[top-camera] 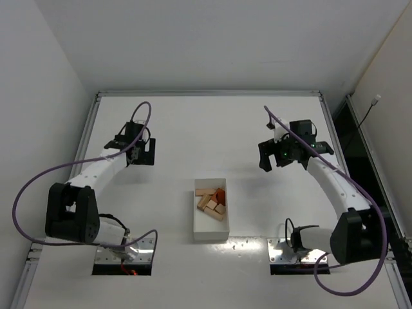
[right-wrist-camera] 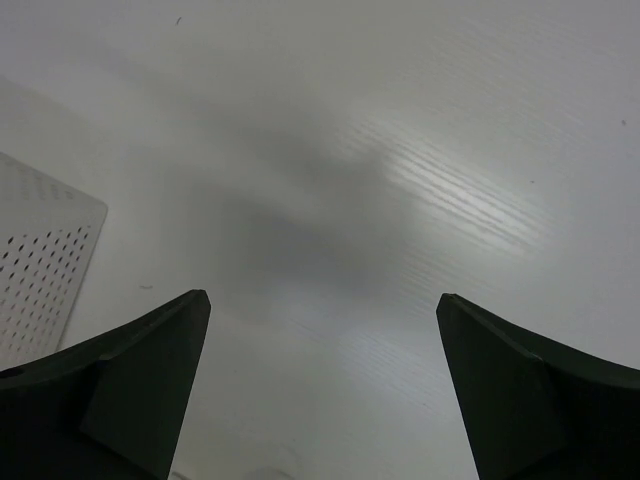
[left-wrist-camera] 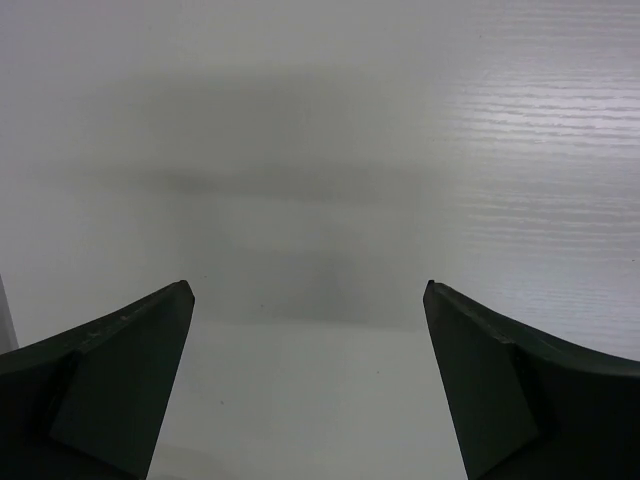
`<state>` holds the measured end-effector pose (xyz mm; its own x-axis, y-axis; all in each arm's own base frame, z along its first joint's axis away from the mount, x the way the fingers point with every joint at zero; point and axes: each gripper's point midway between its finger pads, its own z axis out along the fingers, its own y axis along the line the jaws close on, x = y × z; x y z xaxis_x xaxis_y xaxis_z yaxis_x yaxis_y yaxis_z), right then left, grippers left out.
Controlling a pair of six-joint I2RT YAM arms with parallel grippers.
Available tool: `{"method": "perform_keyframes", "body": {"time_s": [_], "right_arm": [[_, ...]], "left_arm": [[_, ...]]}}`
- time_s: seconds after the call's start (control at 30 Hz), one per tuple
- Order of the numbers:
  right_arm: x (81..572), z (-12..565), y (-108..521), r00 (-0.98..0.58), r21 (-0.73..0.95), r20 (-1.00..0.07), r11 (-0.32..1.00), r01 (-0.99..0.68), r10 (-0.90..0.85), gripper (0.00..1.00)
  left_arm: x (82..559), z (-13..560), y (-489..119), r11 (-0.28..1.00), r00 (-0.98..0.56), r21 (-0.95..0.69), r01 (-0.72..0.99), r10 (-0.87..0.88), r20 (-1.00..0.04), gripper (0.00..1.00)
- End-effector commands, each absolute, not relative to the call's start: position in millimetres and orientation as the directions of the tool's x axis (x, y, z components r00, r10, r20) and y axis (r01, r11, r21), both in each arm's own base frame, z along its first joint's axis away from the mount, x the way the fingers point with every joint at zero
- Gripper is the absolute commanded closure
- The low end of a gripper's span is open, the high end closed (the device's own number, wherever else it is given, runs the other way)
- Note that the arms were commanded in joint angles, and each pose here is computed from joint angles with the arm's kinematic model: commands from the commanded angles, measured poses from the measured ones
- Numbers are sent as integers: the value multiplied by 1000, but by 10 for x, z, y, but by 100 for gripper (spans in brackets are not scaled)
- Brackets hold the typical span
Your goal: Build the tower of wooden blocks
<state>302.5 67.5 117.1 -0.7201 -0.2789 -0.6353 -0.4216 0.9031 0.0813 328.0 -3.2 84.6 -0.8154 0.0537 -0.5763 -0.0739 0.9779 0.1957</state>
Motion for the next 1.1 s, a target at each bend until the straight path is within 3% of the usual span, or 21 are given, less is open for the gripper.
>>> {"method": "perform_keyframes", "body": {"time_s": [0.0,0.17,0.37,0.7,0.83,1.07], "right_arm": [[2894,1287,872,-670,88,-665,856,-509,-330,6],[2727,1145,1046,-667,88,-630,818,-569,-397,10],[2708,1157,1271,-744,164,-603,868,-468,-287,15],[2198,931,1890,-754,240,-512,774,-586,-411,20],[2109,1101,2199,-691,244,-550,701,-670,-469,20],[1878,1079,2374,-717,322,-495,663,-676,-490,24]], "left_arm": [[3384,1246,-30,983,-736,159,-92,41,-676,0],[3355,1567,-205,994,-664,105,26,96,-742,0],[3361,1654,92,972,-653,197,-131,65,-754,0],[3201,1720,360,937,-650,267,-225,60,-758,0],[3102,1697,462,930,-652,268,-251,41,-757,0],[2919,1594,570,915,-672,291,-278,31,-740,0]]}}
